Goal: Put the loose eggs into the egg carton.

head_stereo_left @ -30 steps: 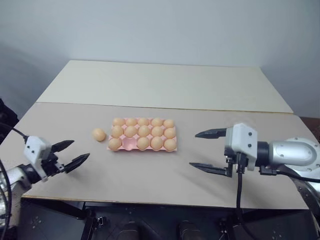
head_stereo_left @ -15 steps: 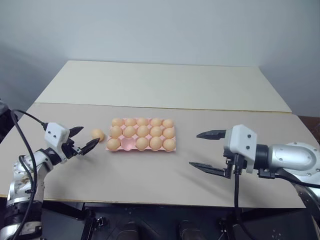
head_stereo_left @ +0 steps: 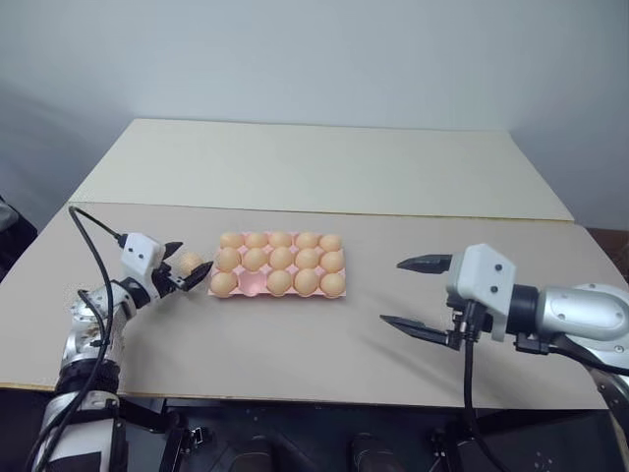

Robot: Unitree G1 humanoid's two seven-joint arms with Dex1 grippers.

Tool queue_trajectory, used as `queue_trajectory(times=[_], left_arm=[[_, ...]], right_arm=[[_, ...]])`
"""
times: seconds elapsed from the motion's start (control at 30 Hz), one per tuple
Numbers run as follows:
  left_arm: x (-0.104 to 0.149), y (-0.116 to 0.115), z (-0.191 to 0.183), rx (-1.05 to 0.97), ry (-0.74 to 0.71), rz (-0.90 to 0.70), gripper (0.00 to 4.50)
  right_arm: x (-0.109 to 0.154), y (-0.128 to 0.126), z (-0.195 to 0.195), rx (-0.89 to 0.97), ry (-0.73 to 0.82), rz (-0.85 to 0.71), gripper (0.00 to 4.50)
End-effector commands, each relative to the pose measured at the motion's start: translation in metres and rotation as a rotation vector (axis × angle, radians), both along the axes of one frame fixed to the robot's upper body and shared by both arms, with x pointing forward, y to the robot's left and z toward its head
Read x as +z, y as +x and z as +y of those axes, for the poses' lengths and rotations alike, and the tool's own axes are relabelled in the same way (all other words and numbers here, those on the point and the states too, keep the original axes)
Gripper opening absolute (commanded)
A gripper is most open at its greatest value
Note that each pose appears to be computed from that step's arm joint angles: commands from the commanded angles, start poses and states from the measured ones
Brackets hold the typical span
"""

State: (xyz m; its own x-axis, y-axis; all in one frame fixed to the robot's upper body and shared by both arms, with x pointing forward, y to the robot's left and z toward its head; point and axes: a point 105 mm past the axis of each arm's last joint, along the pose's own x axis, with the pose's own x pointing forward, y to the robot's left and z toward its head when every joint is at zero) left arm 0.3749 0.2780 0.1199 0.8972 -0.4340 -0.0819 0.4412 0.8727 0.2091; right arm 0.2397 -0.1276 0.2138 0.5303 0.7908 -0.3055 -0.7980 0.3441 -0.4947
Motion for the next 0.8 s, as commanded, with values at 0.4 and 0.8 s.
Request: queue_trajectory(times=[0.4, 0.8], left_arm=[[-0.011, 0.006, 0.0, 0.029, 0.049, 0.042, 2.92], [0.049, -0.021, -0.008, -0.139, -0.016, -0.125, 2.2]], right_arm=[[0.011, -0.002, -0.001, -0.023, 0.0, -0.049, 4.5], [0.011, -0.003, -0.002, -0.033, 0.005, -0.052, 4.5]])
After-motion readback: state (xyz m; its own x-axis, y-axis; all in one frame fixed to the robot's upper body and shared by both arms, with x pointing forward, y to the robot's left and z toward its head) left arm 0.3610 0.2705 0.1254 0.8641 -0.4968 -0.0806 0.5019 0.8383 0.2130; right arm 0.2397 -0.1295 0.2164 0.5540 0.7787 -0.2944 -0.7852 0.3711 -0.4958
